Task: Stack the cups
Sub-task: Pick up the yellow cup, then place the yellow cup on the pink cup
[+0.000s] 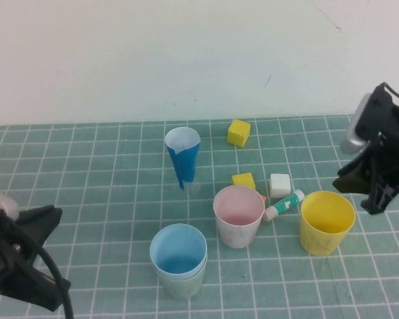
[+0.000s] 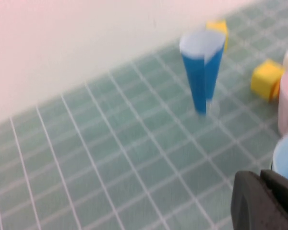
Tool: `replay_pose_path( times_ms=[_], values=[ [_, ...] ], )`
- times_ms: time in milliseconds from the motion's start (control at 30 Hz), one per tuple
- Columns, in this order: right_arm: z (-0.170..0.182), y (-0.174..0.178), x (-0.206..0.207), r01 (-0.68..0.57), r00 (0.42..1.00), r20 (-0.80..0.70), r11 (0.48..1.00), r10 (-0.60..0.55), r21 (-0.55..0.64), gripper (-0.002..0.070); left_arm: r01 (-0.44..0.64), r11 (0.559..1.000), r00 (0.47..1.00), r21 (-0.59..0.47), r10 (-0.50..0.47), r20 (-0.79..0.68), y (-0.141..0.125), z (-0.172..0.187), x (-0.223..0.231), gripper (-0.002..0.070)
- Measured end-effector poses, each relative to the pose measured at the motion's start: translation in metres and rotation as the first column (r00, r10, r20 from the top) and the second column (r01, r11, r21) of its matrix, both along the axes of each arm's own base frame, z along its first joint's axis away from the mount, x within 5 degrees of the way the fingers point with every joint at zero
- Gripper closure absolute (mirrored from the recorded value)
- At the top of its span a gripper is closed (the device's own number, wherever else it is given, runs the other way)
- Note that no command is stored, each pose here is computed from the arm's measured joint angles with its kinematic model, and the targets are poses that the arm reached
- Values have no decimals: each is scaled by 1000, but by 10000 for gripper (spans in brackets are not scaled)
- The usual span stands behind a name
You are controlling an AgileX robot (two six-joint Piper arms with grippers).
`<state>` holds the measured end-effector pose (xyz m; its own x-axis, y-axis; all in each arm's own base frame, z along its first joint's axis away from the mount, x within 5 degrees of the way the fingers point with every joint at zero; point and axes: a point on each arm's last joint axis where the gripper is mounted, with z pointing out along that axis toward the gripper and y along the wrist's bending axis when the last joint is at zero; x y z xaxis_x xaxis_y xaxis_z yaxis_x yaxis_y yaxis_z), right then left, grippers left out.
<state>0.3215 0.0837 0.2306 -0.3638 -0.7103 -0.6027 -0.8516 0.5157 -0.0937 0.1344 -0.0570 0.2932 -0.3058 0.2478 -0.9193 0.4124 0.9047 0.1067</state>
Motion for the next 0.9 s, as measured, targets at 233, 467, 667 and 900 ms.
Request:
replay_pose_path(
  times_ms=[233, 467, 667, 900],
  values=[
    [-12, 5, 20, 5, 997, -75, 1000, -5, 10, 223, 6, 1000, 999, -21, -5, 45, 0, 5, -1, 673],
    [-61, 5, 30, 11, 978, -209, 1000, -15, -24, 269, 6, 1000, 999, -21, -5, 46, 0, 5, -1, 673],
    [-65, 6, 36, 10, 975, -222, 1000, -14, -23, 594, 7, 1000, 999, -25, -6, 53, 0, 6, -1, 673],
    [-13, 20, 56, -45, 989, -141, 998, 51, 45, 639, 7, 1000, 999, -27, -5, 51, 0, 5, -1, 673]
  ],
)
